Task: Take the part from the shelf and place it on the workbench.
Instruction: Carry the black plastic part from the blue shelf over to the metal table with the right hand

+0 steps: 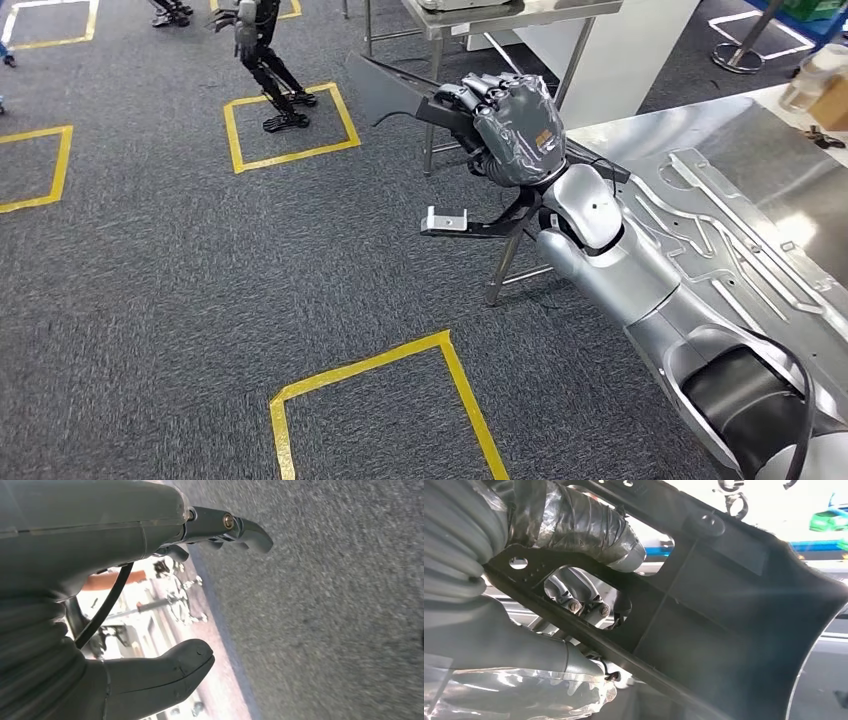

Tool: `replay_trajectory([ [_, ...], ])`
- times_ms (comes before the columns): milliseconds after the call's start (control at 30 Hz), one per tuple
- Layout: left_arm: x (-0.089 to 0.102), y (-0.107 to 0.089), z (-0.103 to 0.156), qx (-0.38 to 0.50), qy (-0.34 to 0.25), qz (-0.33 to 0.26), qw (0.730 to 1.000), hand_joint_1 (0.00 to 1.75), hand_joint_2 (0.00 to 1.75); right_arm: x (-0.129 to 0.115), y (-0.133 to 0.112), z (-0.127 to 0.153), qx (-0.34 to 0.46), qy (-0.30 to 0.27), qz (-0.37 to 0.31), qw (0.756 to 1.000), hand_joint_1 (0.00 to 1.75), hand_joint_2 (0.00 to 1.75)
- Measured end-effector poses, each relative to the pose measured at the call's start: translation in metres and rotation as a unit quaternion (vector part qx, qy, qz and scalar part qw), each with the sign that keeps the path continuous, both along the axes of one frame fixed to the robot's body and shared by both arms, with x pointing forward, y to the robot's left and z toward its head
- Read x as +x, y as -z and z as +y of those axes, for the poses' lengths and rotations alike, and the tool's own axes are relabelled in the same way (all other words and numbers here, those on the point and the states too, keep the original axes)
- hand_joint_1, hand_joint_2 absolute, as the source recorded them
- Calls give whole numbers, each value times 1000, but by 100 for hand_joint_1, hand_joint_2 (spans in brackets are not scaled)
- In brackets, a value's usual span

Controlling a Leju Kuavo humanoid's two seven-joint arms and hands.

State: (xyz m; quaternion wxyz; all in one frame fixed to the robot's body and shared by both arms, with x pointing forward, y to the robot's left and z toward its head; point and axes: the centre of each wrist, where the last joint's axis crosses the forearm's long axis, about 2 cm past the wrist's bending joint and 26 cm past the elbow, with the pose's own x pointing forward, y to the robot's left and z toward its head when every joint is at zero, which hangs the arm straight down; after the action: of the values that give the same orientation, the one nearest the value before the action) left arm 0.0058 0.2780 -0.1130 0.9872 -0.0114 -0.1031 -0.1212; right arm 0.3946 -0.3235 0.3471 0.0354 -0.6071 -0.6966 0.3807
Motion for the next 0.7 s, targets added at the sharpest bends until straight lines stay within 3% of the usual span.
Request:
replay_trajectory([
  [700,0,0,-2,-2,-5,-1,1000,0,175,0,-3,2,-13,5,2,1000,175,175],
])
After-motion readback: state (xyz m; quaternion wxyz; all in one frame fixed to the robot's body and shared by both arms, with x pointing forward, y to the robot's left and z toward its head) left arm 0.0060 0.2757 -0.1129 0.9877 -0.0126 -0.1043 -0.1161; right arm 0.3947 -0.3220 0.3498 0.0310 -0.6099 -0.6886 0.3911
